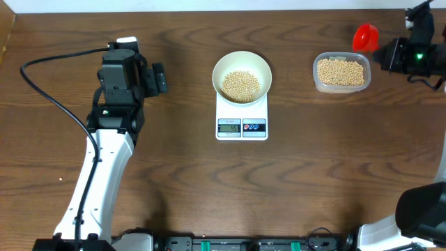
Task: Scoop item into bowl and weigh 50g on scale
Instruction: 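Move the empty red scoop back right to the soybean tub, then dip the red scoop into the soybeans again with the right gripper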
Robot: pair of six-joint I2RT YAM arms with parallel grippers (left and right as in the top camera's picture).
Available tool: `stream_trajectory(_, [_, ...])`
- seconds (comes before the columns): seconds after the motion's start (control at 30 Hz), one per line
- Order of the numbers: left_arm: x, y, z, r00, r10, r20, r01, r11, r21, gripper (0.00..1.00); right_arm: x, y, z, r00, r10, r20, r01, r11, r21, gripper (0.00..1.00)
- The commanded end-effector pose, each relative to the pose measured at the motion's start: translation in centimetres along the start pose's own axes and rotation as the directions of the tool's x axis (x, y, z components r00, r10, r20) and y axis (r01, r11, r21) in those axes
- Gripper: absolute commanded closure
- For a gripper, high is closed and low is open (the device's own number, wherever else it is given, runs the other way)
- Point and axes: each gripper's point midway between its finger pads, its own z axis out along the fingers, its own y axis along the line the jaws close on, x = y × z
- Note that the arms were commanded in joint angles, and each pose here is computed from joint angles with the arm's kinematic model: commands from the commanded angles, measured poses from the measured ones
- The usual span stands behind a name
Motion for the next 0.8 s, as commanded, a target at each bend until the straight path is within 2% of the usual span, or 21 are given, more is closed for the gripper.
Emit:
stream_trajectory(0.0, [-0.1, 0.1, 0.1, 1.0, 0.015, 0.001, -0.015, 1.0, -0.002, 0.01, -1.1, -0.4, 1.1, 0.997, 0.077, 0.018, -0.077, 0.997, 0.013, 0.99])
stream_trajectory(0.13, [-0.1, 0.1, 0.1, 1.0, 0.015, 0.0, -0.015, 1.0, -0.002, 0.01, -1.8, -0.9, 3.1, 0.995, 0.095, 0.022, -0.095, 0.995, 0.013, 0.99])
stream_trajectory(0.33, [-0.1, 0.1, 0.1, 1.0, 0.015, 0.001, -0.015, 1.0, -0.001, 0.01, -0.6, -1.6, 6.7, 0.994, 0.092, -0.054, -0.092, 0.996, 0.008, 0.99])
stream_trajectory(0.47, [-0.1, 0.1, 0.1, 1.0, 0.015, 0.001, -0.015, 1.0, -0.002, 0.01, 0.4, -1.7, 7.3, 0.995, -0.003, -0.097, 0.003, 1.0, 0.009, 0.99])
stream_trajectory(0.77, [-0.1, 0.1, 0.1, 1.0, 0.015, 0.001, -0.015, 1.0, -0.002, 0.01, 2.4, -3.2, 7.7, 0.96, -0.187, -0.207, 0.216, 0.968, 0.127, 0.99])
